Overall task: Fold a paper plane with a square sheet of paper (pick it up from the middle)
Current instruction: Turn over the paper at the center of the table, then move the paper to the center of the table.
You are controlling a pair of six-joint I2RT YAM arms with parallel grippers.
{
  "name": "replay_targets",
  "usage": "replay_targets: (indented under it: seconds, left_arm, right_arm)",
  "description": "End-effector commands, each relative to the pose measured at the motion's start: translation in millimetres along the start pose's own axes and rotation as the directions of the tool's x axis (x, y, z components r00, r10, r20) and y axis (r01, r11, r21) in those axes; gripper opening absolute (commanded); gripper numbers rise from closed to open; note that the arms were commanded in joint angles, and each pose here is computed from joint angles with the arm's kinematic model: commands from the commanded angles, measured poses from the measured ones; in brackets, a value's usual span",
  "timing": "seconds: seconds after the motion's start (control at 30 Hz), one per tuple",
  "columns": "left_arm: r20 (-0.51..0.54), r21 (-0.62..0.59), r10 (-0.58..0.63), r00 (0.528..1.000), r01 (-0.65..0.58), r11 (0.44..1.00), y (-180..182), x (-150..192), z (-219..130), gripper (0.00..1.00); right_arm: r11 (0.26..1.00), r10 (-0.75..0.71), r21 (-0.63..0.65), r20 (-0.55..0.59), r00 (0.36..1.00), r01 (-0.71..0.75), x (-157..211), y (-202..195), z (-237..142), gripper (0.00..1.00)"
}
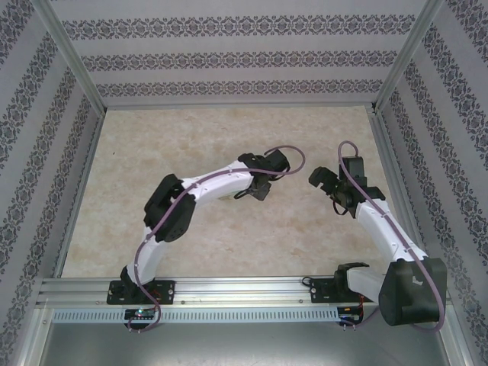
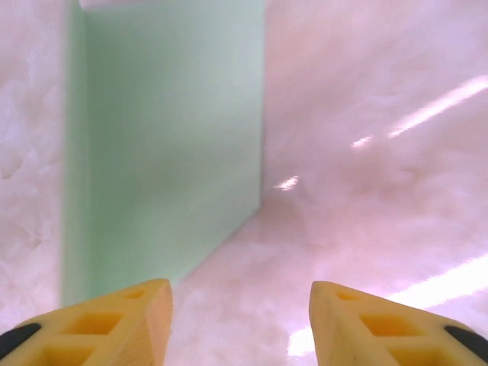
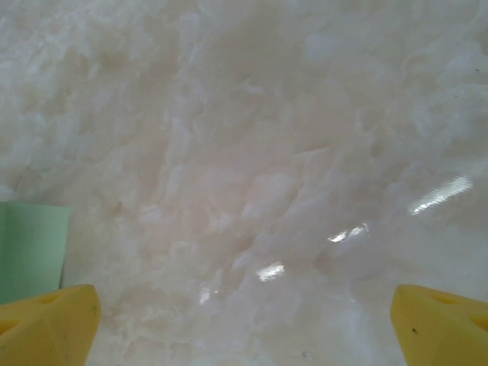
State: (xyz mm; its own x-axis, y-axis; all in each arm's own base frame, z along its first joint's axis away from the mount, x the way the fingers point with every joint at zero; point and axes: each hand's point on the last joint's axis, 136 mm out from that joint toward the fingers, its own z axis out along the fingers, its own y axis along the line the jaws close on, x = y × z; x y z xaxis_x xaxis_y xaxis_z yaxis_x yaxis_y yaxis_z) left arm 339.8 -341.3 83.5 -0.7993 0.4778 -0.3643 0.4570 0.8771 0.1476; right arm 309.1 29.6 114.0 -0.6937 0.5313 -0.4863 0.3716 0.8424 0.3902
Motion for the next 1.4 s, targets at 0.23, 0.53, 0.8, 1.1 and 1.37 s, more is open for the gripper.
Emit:
replay_targets:
  seconds: [0.23,0.53,0.8,1.1,1.37]
  left_arm:
    - [0.136,0.371,-0.398,0.907,0.326,0.869,55,-23,-59,0.67]
    - [0.108,0.292,-0.66,0.744,0.611,0.736,150,33,-34,0.93]
    - [0.086,0.218,-0.729,0.679,0.701,0.679,187,76,-24,1.0]
    - [0.058,0.233,-0.764,0.643,0.735,0.637,199,87,-21,1.0]
    - [0.037,0.278,-0.762,0.647,0.726,0.63,192,79,-15,1.0]
  right_arm:
    - [0.959,-0.135,-0.262,-0.073,0.988,0.112,11,85,5,0.92]
    - [0.885,-0.345,-0.384,-0.157,0.926,0.265,73,210,36,0.6]
    - [0.857,-0.44,-0.416,-0.286,0.851,0.303,131,277,90,0.42]
    - [0.856,-0.488,-0.388,-0.394,0.779,0.341,169,268,122,0.4]
    - [0.806,-0.59,-0.383,-0.468,0.657,0.451,194,233,132,0.41]
